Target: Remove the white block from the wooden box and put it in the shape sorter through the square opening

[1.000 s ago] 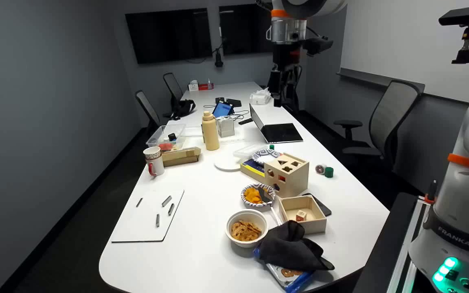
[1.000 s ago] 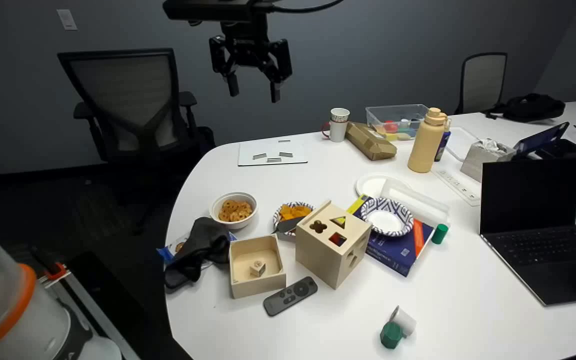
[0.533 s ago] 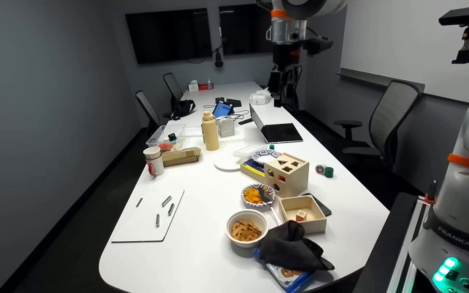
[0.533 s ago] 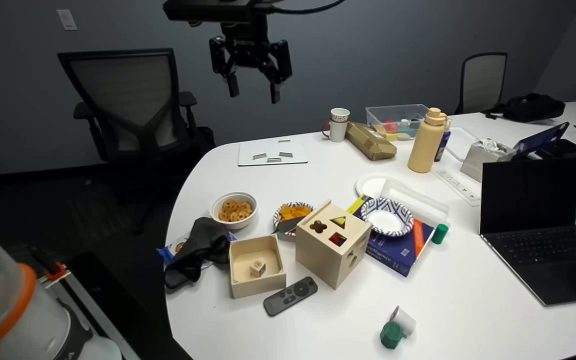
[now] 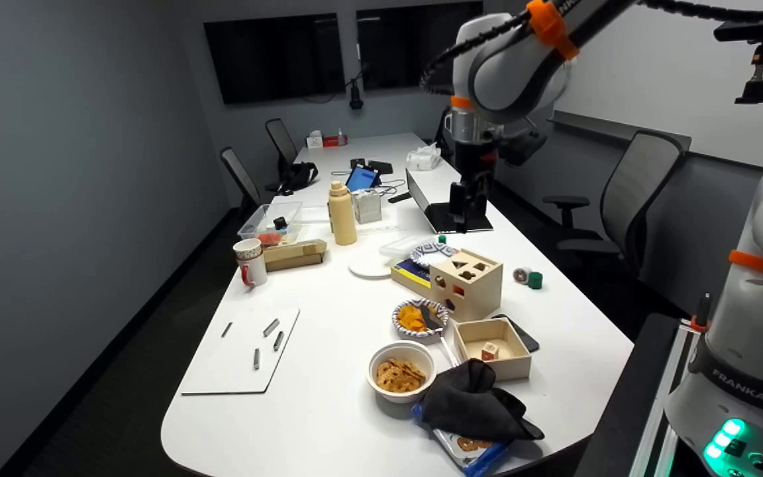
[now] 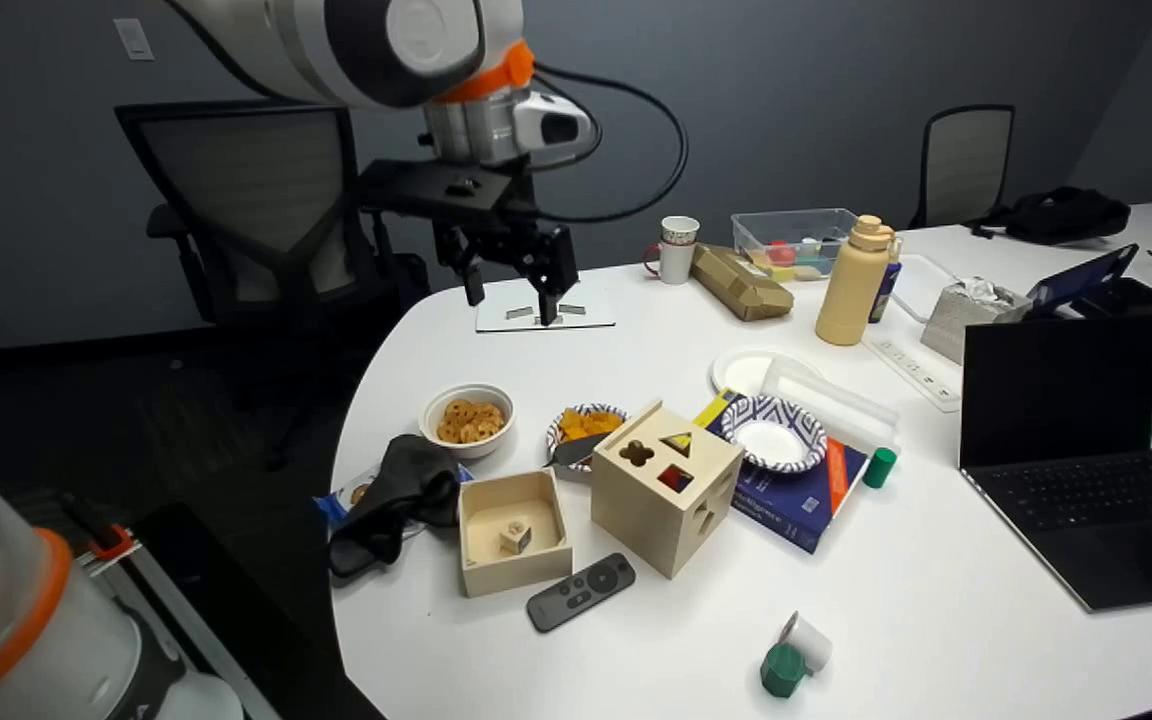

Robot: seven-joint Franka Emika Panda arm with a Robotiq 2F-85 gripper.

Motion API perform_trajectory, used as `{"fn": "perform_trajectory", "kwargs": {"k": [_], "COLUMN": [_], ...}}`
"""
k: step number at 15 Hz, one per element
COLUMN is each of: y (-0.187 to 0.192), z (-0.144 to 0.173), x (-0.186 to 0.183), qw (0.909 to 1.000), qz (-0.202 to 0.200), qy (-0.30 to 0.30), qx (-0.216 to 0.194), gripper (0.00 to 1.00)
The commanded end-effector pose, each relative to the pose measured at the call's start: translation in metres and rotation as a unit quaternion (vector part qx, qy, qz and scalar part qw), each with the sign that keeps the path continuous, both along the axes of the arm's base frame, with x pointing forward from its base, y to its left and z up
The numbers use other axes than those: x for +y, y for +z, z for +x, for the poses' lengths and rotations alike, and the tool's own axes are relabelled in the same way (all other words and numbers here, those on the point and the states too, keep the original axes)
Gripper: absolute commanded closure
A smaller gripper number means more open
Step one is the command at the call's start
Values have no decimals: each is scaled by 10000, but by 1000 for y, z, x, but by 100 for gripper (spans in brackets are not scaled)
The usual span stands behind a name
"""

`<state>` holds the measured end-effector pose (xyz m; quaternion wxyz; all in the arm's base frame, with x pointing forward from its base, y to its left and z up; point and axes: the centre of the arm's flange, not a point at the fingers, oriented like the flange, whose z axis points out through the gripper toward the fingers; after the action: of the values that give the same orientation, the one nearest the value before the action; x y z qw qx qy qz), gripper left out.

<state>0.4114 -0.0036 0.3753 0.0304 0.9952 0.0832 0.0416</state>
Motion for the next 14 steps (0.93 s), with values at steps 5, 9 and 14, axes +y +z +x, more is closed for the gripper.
{"fn": "perform_trajectory", "kwargs": {"k": [5,9,14], "y": [-119,-165,-215], "z": [-29,-23,-29], "x": [-11,-17,-25], "qw": [9994,9990,9970], "qz": [86,195,443], "qy": [-336,-390,-592], "qx": [-31,14,224], "gripper": [0,0,0]}}
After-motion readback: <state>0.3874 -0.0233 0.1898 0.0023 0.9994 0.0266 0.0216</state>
